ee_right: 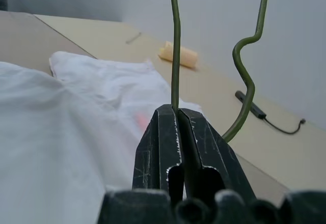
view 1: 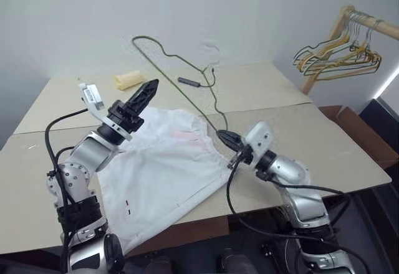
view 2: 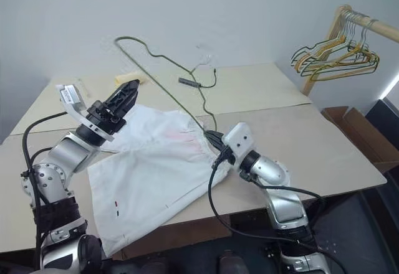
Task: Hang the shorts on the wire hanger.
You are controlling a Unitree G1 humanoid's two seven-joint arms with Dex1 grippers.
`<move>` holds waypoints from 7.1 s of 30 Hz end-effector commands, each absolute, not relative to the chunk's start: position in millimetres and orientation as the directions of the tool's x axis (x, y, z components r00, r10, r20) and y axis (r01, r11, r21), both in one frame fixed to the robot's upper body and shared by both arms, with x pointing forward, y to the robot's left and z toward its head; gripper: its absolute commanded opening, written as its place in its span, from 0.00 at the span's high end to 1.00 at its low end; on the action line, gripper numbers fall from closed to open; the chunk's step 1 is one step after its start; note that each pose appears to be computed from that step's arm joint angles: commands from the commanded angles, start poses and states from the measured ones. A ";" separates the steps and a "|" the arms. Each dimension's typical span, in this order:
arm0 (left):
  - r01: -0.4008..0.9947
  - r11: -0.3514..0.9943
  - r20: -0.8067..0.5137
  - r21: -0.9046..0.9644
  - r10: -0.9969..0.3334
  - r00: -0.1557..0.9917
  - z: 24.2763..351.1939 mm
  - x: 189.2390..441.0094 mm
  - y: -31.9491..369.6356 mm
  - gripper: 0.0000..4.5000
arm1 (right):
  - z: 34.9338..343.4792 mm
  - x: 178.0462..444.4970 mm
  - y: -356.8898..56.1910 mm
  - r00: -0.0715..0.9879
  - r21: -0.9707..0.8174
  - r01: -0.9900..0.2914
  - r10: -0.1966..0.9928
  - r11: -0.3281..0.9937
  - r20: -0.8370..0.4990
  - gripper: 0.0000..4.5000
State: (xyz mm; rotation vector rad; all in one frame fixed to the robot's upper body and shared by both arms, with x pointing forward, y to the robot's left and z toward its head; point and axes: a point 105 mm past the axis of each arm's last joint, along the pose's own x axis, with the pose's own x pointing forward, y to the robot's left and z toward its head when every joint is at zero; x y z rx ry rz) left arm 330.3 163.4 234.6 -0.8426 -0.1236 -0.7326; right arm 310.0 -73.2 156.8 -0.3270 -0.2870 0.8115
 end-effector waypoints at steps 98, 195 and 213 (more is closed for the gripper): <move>0.948 0.306 0.439 -0.087 -0.843 0.312 255.3 307.0 163.3 0.63 | 212.5 304.7 -57.6 0.039 0.256 -0.965 0.996 0.059 -0.082 1.00; 0.843 0.524 -0.415 0.121 -0.745 0.523 106.0 293.0 176.5 0.00 | 91.7 346.3 -145.2 -0.059 0.695 -0.502 0.781 0.515 -0.622 1.00; 0.851 0.515 -0.416 0.102 -0.755 0.507 105.6 291.5 170.9 0.00 | 100.3 365.8 -116.9 0.066 0.674 -0.524 0.813 0.522 -0.578 1.00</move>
